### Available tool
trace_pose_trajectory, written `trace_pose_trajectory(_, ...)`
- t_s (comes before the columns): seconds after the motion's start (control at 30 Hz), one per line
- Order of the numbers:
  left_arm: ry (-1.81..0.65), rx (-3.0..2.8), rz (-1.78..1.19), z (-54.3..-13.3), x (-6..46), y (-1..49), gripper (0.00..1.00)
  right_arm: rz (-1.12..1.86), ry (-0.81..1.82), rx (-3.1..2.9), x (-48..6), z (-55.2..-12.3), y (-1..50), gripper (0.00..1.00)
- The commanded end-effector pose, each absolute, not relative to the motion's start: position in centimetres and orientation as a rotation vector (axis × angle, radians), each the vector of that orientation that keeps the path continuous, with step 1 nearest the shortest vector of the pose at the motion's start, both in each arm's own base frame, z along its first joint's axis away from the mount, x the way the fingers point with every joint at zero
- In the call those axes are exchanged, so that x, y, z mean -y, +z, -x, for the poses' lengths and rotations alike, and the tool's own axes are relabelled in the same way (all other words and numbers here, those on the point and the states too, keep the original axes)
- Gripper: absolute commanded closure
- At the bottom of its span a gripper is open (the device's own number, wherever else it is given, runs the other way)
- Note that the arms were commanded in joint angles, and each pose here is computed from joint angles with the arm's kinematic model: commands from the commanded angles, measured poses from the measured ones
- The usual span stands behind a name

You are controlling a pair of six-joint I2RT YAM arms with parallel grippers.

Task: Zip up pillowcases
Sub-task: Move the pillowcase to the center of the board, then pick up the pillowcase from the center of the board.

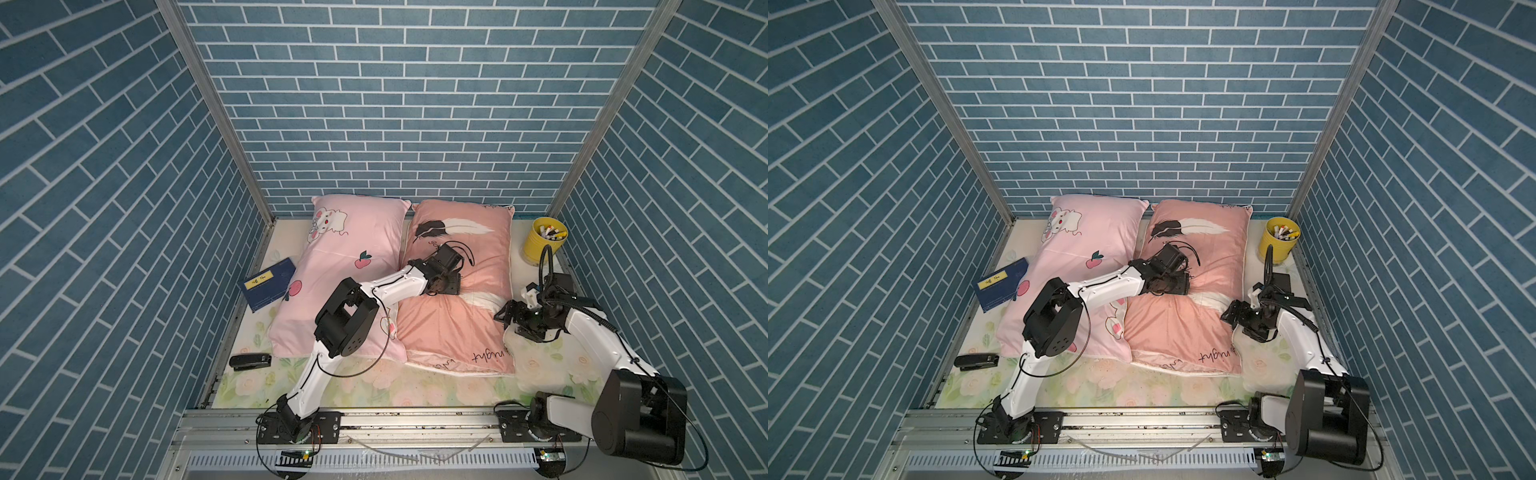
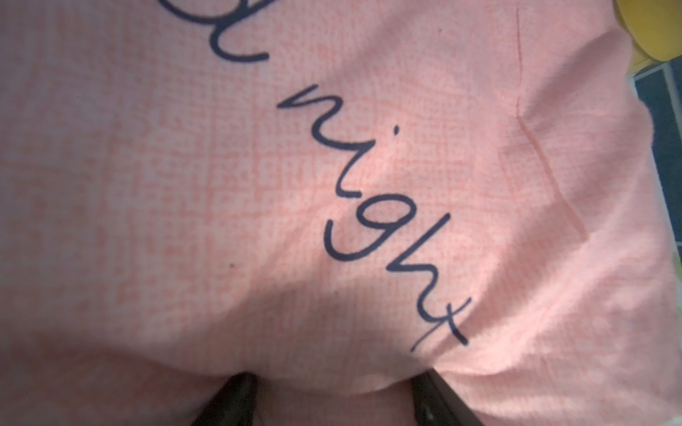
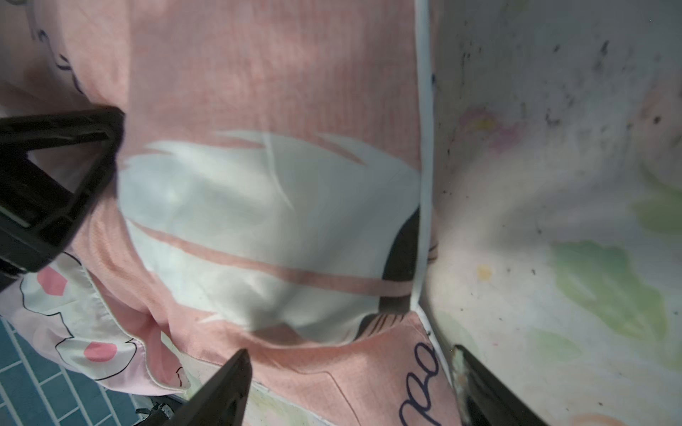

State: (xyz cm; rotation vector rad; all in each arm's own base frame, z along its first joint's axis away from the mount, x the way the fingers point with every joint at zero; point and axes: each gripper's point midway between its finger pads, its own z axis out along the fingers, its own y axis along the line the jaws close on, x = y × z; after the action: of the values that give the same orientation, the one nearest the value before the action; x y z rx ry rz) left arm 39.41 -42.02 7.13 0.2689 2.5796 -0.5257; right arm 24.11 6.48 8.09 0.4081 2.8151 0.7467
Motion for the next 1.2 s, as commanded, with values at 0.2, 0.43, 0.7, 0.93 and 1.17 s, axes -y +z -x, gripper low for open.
trace_pose_trajectory(0.2,-0.329,-2.666,-0.224,-42.5,38.0,1.9,0.33,-0.469,0.764,-2.883,-6.9,-22.5,5.6,0.12)
trace_pose_trajectory(0.43,-0.317,-2.673,-0.207,-44.0,37.1,1.5,0.33,-0.497,0.716,-2.926,-6.9,-21.7,4.6,0.10)
trace_pose_trajectory(0.7,-0.338,-2.676,-0.179,-44.9,36.5,1.3,0.33,-0.494,0.817,-2.945,-9.0,-20.0,3.5,0.09)
trace_pose_trajectory(0.93,-0.352,-2.668,-0.178,-45.2,36.7,1.5,0.33,-0.498,0.994,-2.902,-11.1,-18.9,5.0,0.11)
trace_pose_trajectory(1.17,-0.356,-2.675,-0.169,-45.1,36.4,1.0,0.34,-0.503,1.058,-2.852,-11.6,-17.7,7.9,0.15)
